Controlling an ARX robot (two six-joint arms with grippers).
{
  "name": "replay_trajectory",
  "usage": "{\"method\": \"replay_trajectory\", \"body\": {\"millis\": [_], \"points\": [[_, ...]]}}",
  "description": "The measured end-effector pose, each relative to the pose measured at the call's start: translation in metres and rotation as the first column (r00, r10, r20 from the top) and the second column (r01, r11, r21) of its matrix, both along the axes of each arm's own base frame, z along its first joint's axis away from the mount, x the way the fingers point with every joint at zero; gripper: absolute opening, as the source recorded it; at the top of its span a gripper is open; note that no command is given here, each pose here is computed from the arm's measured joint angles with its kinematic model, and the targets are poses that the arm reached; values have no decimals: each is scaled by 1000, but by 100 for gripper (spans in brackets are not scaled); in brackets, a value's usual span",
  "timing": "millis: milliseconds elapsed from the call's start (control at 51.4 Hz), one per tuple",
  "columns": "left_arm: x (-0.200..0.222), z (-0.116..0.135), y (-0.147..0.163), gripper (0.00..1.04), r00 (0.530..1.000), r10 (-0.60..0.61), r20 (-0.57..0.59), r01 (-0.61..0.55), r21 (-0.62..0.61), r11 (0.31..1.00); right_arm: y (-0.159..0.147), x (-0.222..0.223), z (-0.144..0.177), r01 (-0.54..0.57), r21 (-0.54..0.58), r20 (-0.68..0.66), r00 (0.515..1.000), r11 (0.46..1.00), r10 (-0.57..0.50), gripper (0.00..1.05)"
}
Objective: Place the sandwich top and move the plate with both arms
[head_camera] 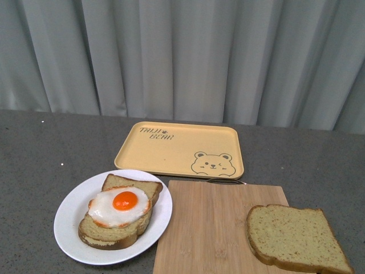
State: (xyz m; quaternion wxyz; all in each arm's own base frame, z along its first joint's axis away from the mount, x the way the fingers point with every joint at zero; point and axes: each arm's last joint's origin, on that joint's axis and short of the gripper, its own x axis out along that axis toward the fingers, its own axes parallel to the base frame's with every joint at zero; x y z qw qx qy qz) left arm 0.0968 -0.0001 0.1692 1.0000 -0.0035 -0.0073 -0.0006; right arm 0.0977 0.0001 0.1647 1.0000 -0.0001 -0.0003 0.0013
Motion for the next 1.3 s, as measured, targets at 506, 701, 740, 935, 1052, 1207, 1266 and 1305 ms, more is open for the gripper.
{"method": "replay_trajectory", "body": {"millis": [506,701,740,935,1052,1207,1266,1305], "points": [[0,0,0,98,1000,0,0,0,0,1000,0,0,0,0,0,0,1000,1000,0,95],[0,0,0,98,1000,0,0,0,0,1000,0,0,0,0,0,0,1000,1000,0,95],[0,0,0,98,1000,0,0,0,0,1000,0,0,0,0,0,0,1000,1000,0,95],[0,0,0,98,1000,0,0,0,0,1000,0,0,0,0,0,0,1000,1000,0,95],[0,0,0,98,1000,0,0,0,0,1000,0,0,0,0,0,0,1000,1000,0,95],[0,0,0,98,1000,0,0,0,0,1000,0,0,0,0,0,0,1000,1000,0,95],[0,0,0,98,1000,0,0,0,0,1000,0,0,0,0,0,0,1000,1000,0,95],[0,0,0,98,1000,0,0,0,0,1000,0,0,0,0,0,0,1000,1000,0,95]]}}
